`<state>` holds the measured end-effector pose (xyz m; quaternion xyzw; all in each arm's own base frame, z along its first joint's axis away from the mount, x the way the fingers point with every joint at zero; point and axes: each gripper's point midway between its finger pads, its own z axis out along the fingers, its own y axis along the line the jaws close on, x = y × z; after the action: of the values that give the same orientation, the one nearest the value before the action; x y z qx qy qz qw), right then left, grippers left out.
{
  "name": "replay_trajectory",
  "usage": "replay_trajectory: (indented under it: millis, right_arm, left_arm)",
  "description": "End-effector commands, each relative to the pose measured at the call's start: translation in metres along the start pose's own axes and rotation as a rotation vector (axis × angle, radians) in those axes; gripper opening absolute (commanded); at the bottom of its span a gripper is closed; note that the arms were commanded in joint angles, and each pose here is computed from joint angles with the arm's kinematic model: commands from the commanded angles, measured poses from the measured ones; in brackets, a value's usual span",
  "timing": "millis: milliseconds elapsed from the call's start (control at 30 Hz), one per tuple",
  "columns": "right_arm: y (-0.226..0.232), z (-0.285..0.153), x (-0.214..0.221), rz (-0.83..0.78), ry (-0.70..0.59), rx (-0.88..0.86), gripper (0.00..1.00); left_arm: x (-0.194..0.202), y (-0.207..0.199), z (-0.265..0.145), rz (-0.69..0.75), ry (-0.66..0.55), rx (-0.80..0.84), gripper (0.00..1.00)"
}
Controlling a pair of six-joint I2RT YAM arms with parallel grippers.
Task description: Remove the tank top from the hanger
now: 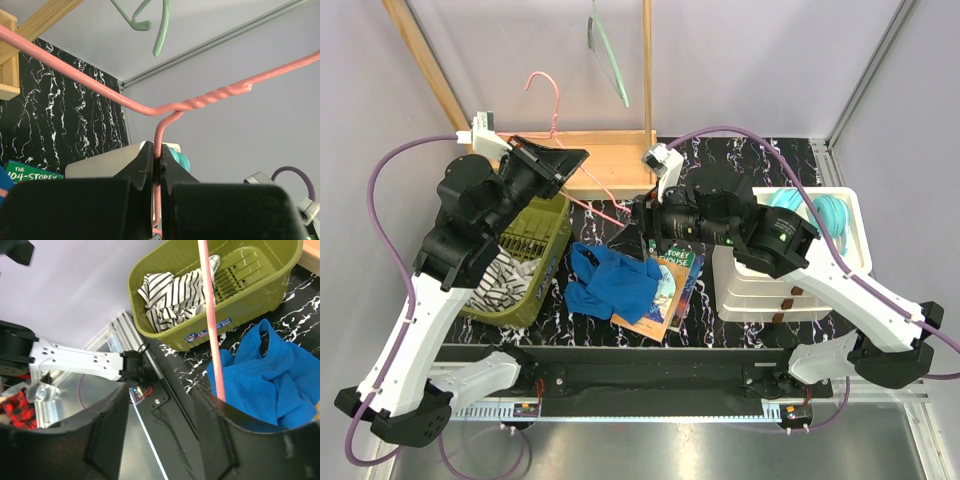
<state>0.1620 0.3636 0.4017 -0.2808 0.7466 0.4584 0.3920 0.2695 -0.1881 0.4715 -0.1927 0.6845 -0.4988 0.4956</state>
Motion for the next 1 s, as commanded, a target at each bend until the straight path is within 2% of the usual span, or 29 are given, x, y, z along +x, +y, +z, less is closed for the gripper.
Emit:
replay_trajectory:
  millis: [0, 33, 167, 367, 467, 667, 700, 767, 800, 833, 900, 933, 967]
  right_arm:
    - [0.017, -0.025, -0.045, -0.021, -0.133, -0.009, 0.67]
    - [0.018, -0.029, -0.050, -0.023, -0.149, 0.000, 0.73]
    - [0.009, -0.039, -0.060, -0.051, -0.199, 0.063, 0.87]
    - [-0.013, -0.018, -0.043, -0.050, -0.112, 0.150, 0.89]
    - [-0.014, -0.005, -0.030, -0.035, -0.061, 0.130, 0.86]
    - [-0.010, 0.014, -0.008, 0.014, 0.026, 0.080, 0.59]
    - [-0.009, 0.015, -0.010, 0.013, 0.023, 0.076, 0.46]
    - [-0.008, 0.013, -0.017, 0.004, 0.003, 0.077, 0.29]
    - [-0.009, 0.013, -0.020, -0.005, -0.009, 0.086, 0.11]
    - [-0.009, 0.013, -0.023, -0.009, -0.017, 0.088, 0.02]
    - [-0.009, 0.013, -0.034, -0.022, -0.051, 0.102, 0.00]
    - [-0.012, 0.017, -0.035, -0.026, -0.054, 0.114, 0.00]
    - [-0.013, 0.015, -0.046, -0.033, -0.085, 0.132, 0.00]
  left_arm:
    - [-0.008, -0.017, -0.015, 0.026, -0.027, 0.049, 0.00]
    - [-0.009, -0.016, -0.015, 0.048, -0.029, 0.042, 0.00]
    - [-0.008, -0.013, -0.015, 0.068, -0.016, 0.025, 0.00]
    - [-0.009, -0.015, -0.020, 0.074, -0.008, 0.019, 0.00]
    - [-0.009, -0.019, -0.020, 0.065, -0.001, 0.030, 0.00]
    - [-0.004, -0.016, -0.018, 0.048, 0.019, 0.024, 0.00]
    - [-0.003, -0.014, -0.017, 0.047, 0.020, 0.020, 0.00]
    - [-0.003, -0.013, -0.018, 0.051, 0.019, 0.021, 0.00]
    - [-0.003, -0.011, -0.018, 0.053, 0.020, 0.016, 0.00]
    - [-0.003, -0.011, -0.019, 0.058, 0.017, 0.016, 0.03]
    - [-0.007, -0.011, -0.022, 0.075, 0.001, 0.012, 0.17]
    - [-0.009, -0.010, -0.026, 0.086, -0.005, 0.005, 0.35]
    - [-0.014, -0.008, -0.029, 0.110, -0.027, -0.013, 0.41]
